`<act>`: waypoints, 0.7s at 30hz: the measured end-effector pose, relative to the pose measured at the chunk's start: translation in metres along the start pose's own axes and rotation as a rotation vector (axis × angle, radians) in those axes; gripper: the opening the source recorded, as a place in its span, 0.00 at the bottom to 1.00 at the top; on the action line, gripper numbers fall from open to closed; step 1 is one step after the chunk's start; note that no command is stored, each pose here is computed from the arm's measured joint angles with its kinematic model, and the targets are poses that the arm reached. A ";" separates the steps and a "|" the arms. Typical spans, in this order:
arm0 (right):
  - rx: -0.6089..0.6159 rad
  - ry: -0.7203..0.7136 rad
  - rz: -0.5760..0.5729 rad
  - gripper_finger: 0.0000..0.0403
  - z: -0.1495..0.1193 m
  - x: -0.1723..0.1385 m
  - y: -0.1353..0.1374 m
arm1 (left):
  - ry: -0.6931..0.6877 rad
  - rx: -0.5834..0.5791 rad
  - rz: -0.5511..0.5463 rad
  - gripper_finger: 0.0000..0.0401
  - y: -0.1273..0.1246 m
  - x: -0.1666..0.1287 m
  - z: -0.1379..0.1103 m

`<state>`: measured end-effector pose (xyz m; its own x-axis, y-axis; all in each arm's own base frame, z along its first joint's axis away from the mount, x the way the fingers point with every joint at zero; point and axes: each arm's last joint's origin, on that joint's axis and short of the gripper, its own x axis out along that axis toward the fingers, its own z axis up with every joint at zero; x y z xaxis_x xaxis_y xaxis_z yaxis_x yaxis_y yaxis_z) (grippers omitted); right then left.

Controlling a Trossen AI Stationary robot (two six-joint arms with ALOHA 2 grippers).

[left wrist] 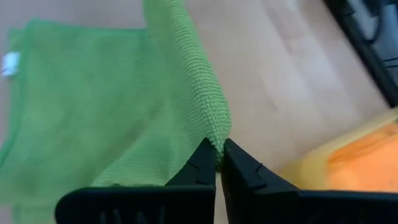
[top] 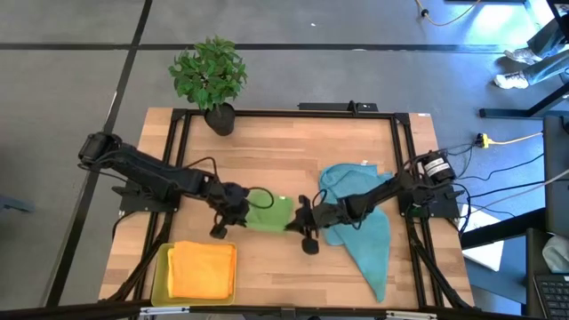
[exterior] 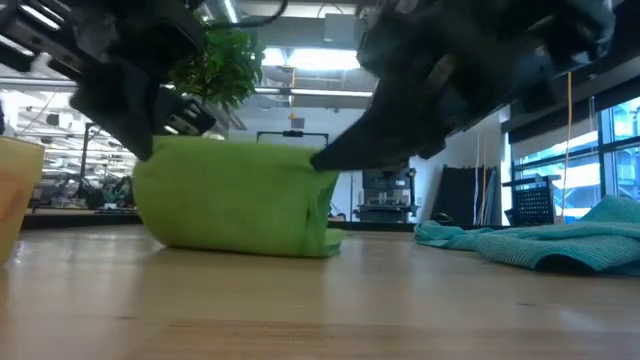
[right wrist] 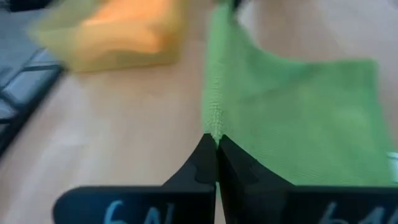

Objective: Fold microfiber towels
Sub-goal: Fold the green microfiber cloth

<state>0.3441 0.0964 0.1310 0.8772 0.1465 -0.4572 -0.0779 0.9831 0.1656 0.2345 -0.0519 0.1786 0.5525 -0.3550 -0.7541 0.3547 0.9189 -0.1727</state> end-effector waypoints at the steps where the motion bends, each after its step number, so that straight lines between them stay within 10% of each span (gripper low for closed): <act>1: 0.019 0.012 -0.022 0.00 0.000 0.001 -0.007 | 0.008 -0.006 0.011 0.00 0.004 -0.001 -0.001; 13: 0.143 0.028 -0.136 0.00 0.004 0.002 -0.046 | -0.017 -0.125 0.077 0.00 0.069 -0.023 -0.014; 21: 0.103 0.024 -0.026 0.00 -0.001 0.001 -0.007 | 0.001 -0.115 -0.049 0.00 0.045 -0.015 -0.010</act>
<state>0.3447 0.0898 0.1286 0.8669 0.1244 -0.4827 -0.0049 0.9704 0.2413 0.2352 -0.0037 0.1758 0.5356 -0.3995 -0.7440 0.2919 0.9143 -0.2808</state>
